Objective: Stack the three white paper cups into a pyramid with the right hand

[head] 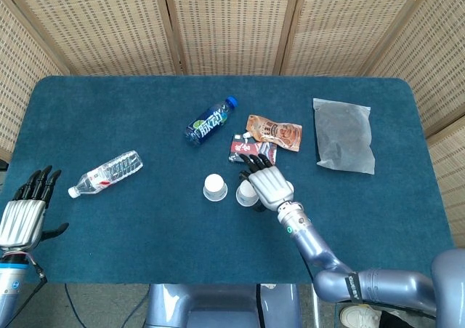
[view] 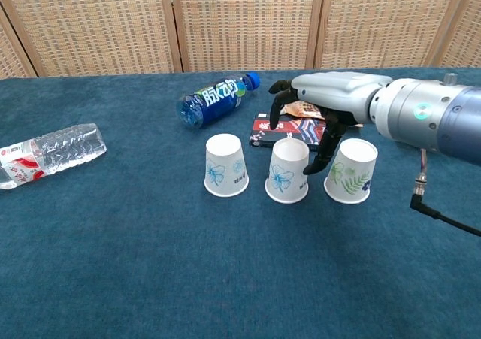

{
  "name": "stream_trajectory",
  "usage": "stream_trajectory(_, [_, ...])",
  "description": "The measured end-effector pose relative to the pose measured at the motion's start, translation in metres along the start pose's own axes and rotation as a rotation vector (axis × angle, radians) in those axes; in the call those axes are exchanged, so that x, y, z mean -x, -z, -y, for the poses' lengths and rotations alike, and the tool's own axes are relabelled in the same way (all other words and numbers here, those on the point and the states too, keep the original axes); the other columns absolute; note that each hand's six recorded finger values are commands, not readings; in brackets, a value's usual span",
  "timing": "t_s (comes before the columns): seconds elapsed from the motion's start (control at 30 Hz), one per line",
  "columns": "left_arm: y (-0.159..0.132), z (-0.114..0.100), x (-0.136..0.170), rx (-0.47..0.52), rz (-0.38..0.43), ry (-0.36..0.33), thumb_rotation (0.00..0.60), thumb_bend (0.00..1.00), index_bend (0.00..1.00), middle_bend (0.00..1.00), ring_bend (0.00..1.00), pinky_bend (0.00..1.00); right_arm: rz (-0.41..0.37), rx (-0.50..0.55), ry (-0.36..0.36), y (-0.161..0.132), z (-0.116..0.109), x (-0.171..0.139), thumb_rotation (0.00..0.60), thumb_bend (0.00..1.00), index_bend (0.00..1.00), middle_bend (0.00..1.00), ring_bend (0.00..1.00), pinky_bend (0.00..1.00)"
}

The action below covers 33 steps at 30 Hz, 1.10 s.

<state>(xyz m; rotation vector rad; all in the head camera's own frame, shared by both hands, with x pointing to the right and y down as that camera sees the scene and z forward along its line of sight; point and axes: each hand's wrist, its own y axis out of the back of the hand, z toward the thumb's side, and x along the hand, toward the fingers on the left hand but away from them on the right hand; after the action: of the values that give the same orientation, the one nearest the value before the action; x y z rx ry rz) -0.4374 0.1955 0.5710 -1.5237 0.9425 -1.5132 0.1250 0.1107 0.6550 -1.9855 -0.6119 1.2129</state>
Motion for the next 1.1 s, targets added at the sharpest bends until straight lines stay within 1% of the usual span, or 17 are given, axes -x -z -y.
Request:
stream_trajectory(0.17, [0.001, 0.0, 0.0, 0.001, -0.002, -0.001, 0.6, 0.14, 0.02, 0.0, 0.0, 0.17, -0.014, -0.007, 0.024, -0.009, -0.014, -0.006, 0.6, 0.15, 0.32, 0.0, 0.0, 0.1])
stream_trajectory(0.27, [0.001, -0.001, 0.0, 0.002, -0.004, -0.002, 0.6, 0.14, 0.02, 0.0, 0.0, 0.17, -0.011, -0.007, 0.025, -0.011, -0.018, -0.006, 0.6, 0.15, 0.32, 0.0, 0.0, 0.1])
stream_trajectory(0.53, [0.003, -0.001, -0.002, 0.007, -0.011, -0.002, 0.6, 0.14, 0.02, 0.0, 0.0, 0.17, -0.008, -0.004, 0.021, -0.013, -0.022, -0.002, 0.6, 0.15, 0.32, 0.0, 0.0, 0.1])
stream_trajectory(0.73, [0.005, -0.003, -0.002, 0.012, -0.014, -0.007, 0.6, 0.14, 0.02, 0.0, 0.0, 0.17, -0.034, -0.009, 0.036, -0.025, -0.029, 0.002, 0.6, 0.15, 0.32, 0.0, 0.0, 0.1])
stream_trajectory(1.1, [0.005, -0.001, -0.002, 0.012, -0.015, 0.0, 0.6, 0.14, 0.02, 0.0, 0.0, 0.17, -0.05, -0.009, 0.027, -0.039, -0.026, 0.014, 0.6, 0.15, 0.31, 0.0, 0.0, 0.1])
